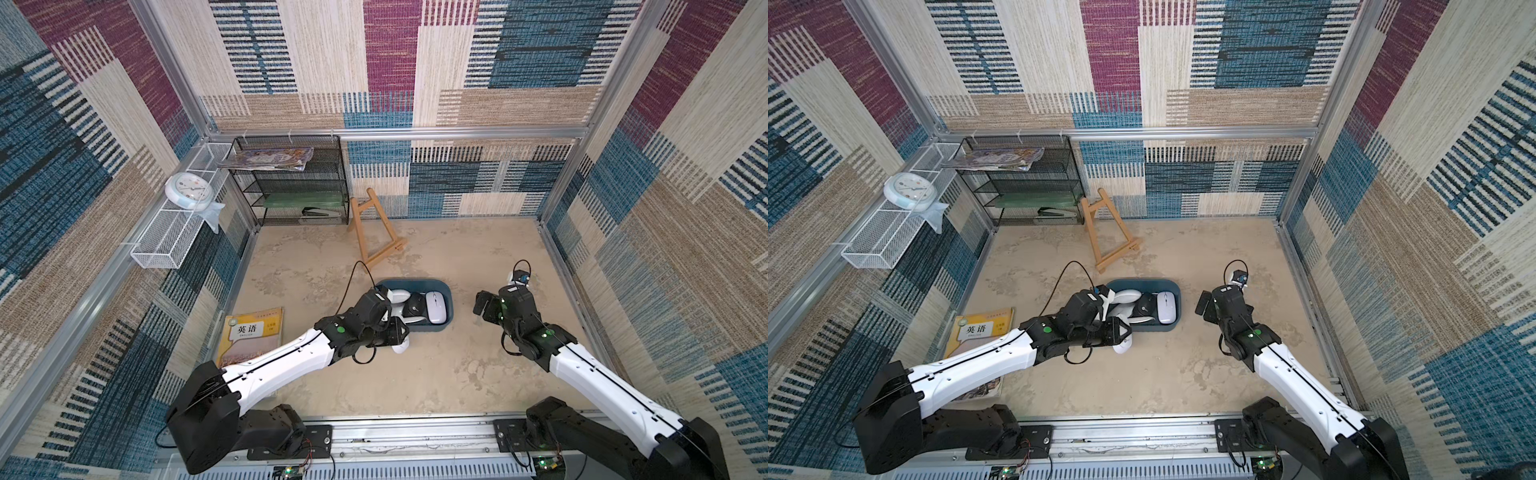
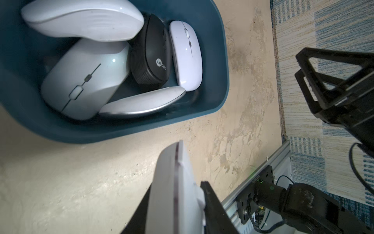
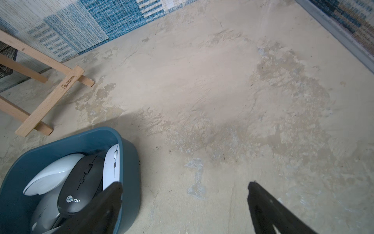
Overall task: Take out the mouse from the storage box
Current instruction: Place the mouse at the center of the board.
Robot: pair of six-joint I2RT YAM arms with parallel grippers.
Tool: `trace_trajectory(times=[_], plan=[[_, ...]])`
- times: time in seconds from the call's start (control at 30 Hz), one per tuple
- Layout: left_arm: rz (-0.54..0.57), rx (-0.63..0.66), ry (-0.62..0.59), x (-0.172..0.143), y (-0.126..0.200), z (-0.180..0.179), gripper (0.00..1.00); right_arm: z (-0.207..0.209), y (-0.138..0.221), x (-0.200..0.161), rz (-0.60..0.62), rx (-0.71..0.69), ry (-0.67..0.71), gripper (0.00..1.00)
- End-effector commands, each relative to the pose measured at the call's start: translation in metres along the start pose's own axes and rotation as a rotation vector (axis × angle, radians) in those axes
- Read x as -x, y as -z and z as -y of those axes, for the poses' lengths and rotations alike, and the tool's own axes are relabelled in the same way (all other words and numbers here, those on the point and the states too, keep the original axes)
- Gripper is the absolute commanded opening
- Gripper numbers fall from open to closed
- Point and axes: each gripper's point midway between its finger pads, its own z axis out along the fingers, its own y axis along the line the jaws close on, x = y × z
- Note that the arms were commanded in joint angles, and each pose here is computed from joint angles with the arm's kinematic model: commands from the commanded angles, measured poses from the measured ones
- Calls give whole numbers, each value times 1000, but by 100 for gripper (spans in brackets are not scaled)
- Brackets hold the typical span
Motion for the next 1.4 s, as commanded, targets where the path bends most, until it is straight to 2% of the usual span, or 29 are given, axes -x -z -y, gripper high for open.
trace_trajectory(times=[0.0,0.13,0.33,0.6,0.83,1.13,1.37], plan=[[28,54,21,-8,12,-22,28,-14,-3,-3,-29,64,-9,100],[37,77,97,-18,27,-55,28,-18,-7,-11,-63,80,-30,100],[56,88,243,-15,39,-103,28,-29,-14,-18,-111,123,-28,100],[68,11,388,6,20,-133,27,-46,-18,-22,-171,162,4,99],[59,-14,413,22,5,-145,28,-53,-18,-27,-190,157,23,99],[28,-28,438,23,-12,-151,33,-75,-22,-29,-196,182,67,99],[48,43,441,21,-18,-169,48,-100,-23,-31,-208,199,156,99]])
